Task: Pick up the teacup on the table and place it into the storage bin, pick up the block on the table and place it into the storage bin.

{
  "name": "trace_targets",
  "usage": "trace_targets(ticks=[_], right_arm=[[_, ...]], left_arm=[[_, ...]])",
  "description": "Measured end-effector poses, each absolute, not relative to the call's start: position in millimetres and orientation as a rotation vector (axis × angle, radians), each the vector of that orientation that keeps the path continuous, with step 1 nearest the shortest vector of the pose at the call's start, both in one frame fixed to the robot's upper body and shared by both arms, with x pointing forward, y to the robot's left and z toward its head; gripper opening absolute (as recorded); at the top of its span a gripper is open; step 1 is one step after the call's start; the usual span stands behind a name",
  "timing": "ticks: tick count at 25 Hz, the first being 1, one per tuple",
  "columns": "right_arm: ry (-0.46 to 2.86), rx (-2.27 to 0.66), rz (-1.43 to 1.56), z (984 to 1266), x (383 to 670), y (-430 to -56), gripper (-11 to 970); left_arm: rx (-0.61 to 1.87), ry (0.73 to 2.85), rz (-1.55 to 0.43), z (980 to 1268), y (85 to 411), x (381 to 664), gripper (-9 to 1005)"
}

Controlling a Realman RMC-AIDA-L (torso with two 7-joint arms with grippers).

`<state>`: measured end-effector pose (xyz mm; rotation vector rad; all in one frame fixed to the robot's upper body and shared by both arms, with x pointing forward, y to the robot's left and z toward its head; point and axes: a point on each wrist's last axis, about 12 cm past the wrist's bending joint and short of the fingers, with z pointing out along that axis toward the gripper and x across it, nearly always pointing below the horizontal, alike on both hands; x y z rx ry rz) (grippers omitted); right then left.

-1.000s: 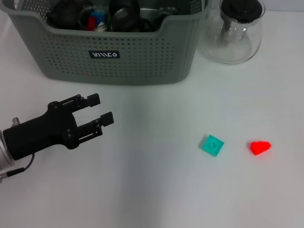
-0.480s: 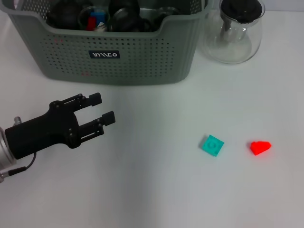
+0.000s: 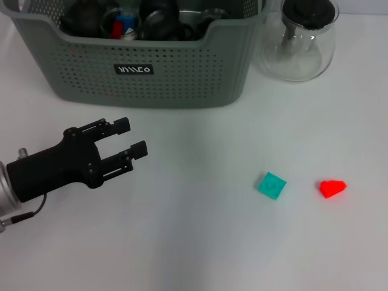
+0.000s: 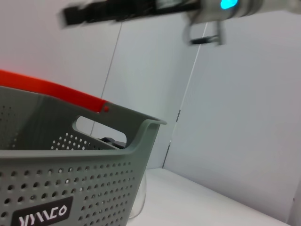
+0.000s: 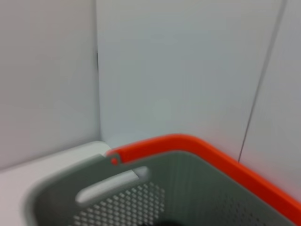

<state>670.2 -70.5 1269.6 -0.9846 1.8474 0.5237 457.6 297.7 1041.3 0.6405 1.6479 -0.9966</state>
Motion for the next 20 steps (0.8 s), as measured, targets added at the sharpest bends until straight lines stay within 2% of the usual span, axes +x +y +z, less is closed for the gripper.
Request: trace_targets(ticks=[4, 6, 12, 15, 20], right_arm=[[1.842, -0.967, 0.555, 1296.1, 627.6, -129.8, 682], [1.881, -0.993, 0.528, 1300.5, 599.2, -161.7, 680], [2.227, -1.049, 0.514, 1276.1, 546.2, -235.1, 673], [2.434, -0.981, 0.485, 1258.0, 535.0, -253.0, 669], [2.642, -0.905, 0.375, 1224.4, 528.8, -259.0, 637]], left_arm=[[0.637, 1.652, -0.994, 1040.7, 298.7, 456.7, 658], [0.635, 1.653, -0.992, 1040.6, 299.4, 456.2, 658], [0.639, 1.65, -0.985, 1042.1, 300.4, 458.9, 658], [0.645, 1.647, -0.983, 1043.1, 299.6, 461.4, 658], [0.65, 1.655, -0.979, 1042.2, 297.1, 464.0, 658]])
